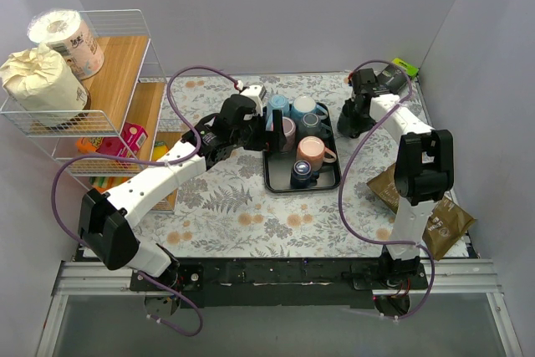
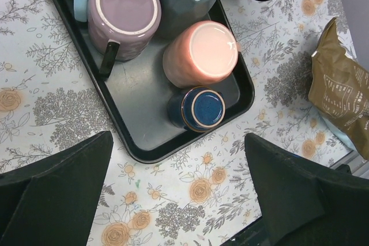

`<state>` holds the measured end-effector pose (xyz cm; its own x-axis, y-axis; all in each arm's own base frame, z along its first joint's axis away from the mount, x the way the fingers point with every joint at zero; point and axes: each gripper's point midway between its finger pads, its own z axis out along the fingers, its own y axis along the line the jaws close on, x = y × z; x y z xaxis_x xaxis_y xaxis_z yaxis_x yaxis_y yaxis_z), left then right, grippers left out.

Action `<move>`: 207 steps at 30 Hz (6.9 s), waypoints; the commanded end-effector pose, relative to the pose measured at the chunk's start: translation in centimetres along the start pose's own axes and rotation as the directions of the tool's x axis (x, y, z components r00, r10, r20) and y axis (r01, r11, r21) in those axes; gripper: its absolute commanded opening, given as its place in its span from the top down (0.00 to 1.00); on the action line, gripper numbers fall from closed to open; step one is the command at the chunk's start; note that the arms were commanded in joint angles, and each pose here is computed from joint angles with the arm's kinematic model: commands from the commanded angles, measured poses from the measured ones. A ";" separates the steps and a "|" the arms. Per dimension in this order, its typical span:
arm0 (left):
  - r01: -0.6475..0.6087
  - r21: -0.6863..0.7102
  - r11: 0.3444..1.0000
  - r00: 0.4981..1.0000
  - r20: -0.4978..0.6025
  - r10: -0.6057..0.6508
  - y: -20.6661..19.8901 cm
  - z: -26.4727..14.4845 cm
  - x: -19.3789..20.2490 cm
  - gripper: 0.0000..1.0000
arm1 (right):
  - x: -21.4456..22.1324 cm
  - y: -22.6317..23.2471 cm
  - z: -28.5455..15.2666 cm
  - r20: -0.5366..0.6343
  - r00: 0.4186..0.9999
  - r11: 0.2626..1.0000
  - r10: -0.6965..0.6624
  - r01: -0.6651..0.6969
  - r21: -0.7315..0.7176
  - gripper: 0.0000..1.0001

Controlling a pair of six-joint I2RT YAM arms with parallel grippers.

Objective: Turn the mug right side up

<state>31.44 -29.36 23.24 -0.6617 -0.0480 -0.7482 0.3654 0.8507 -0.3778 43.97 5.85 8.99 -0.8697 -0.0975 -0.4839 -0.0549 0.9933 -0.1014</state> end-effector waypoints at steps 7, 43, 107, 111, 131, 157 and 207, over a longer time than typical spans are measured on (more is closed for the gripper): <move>-0.015 0.024 1.000 1.000 0.025 0.015 -0.2 -0.9 -0.5 0.02 | -2.1 -0.9 -1.0 0.067 0.997 0.997 -0.029 0.024 0.077 0.99; -0.026 0.022 0.999 0.999 0.038 0.025 0.1 -0.9 -0.2 0.02 | -2.7 1.6 -4.0 0.167 0.985 0.995 0.045 -0.030 -0.093 0.11; -0.146 -0.117 0.982 0.988 -0.069 0.138 4.4 8.7 4.9 0.11 | 4.5 5.8 -24.5 0.254 0.913 0.821 0.319 -0.132 -0.556 0.15; -0.197 -0.071 0.978 0.977 -0.099 0.190 5.6 9.9 4.8 0.21 | 4.7 5.9 -24.6 0.244 0.916 0.819 0.318 -0.137 -0.557 0.16; -0.345 -0.066 0.936 0.931 -0.150 0.332 6.8 13.6 4.6 0.44 | 5.2 6.5 -24.1 0.198 0.920 0.798 0.337 -0.168 -0.579 0.20; -0.347 -0.066 0.935 0.927 -0.173 0.332 7.8 16.0 3.8 0.63 | 5.3 6.5 -23.7 0.183 0.923 0.797 0.340 -0.179 -0.577 0.22; -0.007 0.575 0.818 0.931 0.302 -0.204 -10.4 -10.0 -12.3 1.00 | 1.5 14.2 -37.2 0.382 0.795 0.328 0.471 0.244 -0.913 0.13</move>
<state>32.09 -32.32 31.93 -0.5729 -0.2121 -0.7917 0.5603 0.6037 -0.5671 24.87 20.07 32.80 -0.6543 0.3298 -0.6805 -0.4858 0.5063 0.7125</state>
